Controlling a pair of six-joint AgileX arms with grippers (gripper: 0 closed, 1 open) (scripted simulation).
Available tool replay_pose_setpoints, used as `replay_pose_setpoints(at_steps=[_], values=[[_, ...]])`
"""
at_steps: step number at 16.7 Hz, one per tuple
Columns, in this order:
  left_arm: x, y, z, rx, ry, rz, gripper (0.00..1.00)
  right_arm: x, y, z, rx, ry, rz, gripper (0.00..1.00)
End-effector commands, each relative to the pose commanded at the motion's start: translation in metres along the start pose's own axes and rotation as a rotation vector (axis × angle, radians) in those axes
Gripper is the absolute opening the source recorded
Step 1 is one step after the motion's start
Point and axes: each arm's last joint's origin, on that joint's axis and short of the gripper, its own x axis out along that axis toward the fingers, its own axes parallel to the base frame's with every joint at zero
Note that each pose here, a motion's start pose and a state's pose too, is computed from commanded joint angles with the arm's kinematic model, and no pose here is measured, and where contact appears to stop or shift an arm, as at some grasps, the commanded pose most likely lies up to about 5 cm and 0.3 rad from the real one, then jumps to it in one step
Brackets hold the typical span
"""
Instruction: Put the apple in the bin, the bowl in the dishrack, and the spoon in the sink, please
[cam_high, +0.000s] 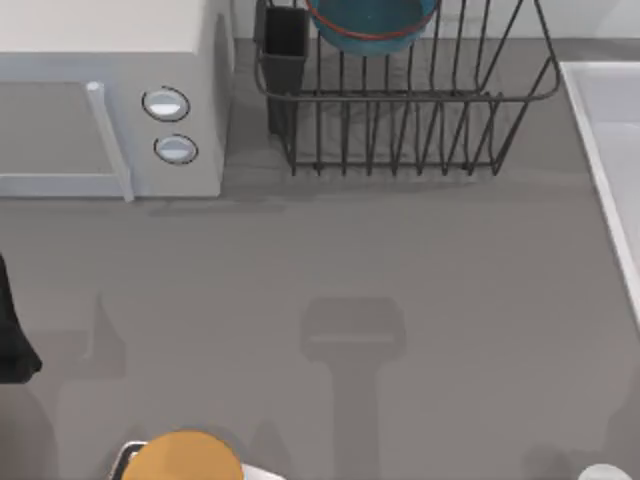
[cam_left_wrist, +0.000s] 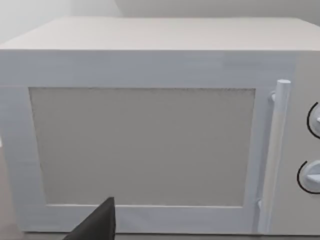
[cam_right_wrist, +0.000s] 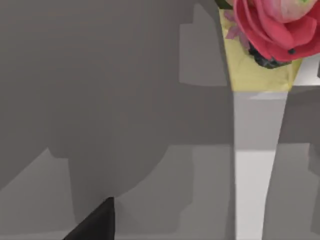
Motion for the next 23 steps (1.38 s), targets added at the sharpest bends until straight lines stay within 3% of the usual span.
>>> replay_pose_setpoints(at_steps=[6, 19, 23], values=[[0.0000, 0.0000, 0.0000, 0.000, 0.000, 0.000, 1.00, 0.0100, 0.0024, -0.0009, 0.000, 0.002, 0.005, 1.00], [0.0000, 0.0000, 0.0000, 0.000, 0.000, 0.000, 1.00, 0.0100, 0.0024, -0.0009, 0.000, 0.002, 0.005, 0.02], [0.0000, 0.0000, 0.0000, 0.000, 0.000, 0.000, 1.00, 0.0100, 0.0024, -0.0009, 0.000, 0.002, 0.005, 0.00]])
